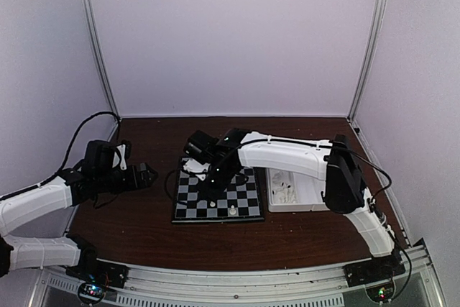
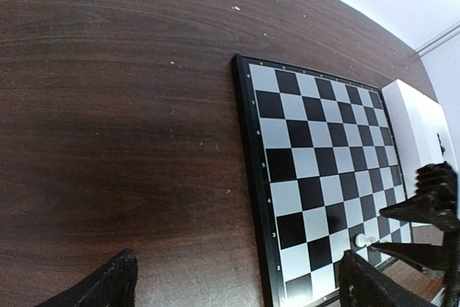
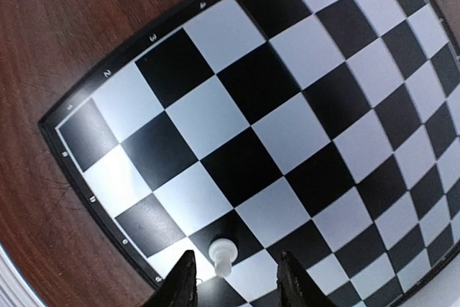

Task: Set up the chess pieces on the board
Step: Place the chess piece on the chessboard, then pick up the chess piece from the storage box.

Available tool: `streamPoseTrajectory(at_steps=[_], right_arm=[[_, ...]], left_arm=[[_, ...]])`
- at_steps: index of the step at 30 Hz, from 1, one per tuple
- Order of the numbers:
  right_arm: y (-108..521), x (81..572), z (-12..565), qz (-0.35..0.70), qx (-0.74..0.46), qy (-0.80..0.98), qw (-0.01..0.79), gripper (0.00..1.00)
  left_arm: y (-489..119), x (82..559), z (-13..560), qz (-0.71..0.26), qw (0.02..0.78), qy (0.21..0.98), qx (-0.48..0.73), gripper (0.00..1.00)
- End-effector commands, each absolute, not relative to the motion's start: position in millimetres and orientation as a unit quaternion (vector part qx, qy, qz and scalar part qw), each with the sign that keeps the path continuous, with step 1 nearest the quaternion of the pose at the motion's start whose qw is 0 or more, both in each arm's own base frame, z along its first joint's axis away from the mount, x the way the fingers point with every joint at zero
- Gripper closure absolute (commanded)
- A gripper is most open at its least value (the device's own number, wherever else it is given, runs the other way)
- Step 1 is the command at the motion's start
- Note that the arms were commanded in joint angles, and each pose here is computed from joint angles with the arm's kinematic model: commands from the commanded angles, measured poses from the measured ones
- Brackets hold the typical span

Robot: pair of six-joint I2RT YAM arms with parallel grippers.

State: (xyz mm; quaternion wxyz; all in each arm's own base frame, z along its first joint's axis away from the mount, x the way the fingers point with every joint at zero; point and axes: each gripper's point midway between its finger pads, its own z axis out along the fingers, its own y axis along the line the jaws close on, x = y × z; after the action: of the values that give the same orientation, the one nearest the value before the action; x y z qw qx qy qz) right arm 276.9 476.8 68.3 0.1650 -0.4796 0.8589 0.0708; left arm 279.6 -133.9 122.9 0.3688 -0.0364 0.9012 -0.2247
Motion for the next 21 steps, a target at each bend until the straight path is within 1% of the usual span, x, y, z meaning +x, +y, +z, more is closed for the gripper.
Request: streamPoseTrajectory(at_steps=[1,6,9,14,18,21], right_arm=[[463,303,152,0.097,-0.445,0.854,0.251,0.61],[407,330,166,0.079,-0.383,0.884,0.255,0.63],[361,351,160,0.057,-0.337,0.906,0.25,0.63],[290,374,134,0.015,-0.281,0.933,0.224,0.65],[262,389,116,-0.012,-0.255,0.944,0.21,0.66],[253,400,109,-0.024,-0.238,0.949,0.206,0.67]], left_arm=[[-150,289,136,-0.257,0.385,0.887,-0.004,0.02],[-161,295,137,-0.275,0.377,0.884,0.011,0.02],[-164,297,139,-0.28,0.378,0.883,0.016,0.02],[-166,298,140,-0.28,0.378,0.882,0.022,0.03],[-167,300,140,-0.281,0.376,0.883,0.023,0.02],[-169,301,140,-0.283,0.374,0.883,0.024,0.02]])
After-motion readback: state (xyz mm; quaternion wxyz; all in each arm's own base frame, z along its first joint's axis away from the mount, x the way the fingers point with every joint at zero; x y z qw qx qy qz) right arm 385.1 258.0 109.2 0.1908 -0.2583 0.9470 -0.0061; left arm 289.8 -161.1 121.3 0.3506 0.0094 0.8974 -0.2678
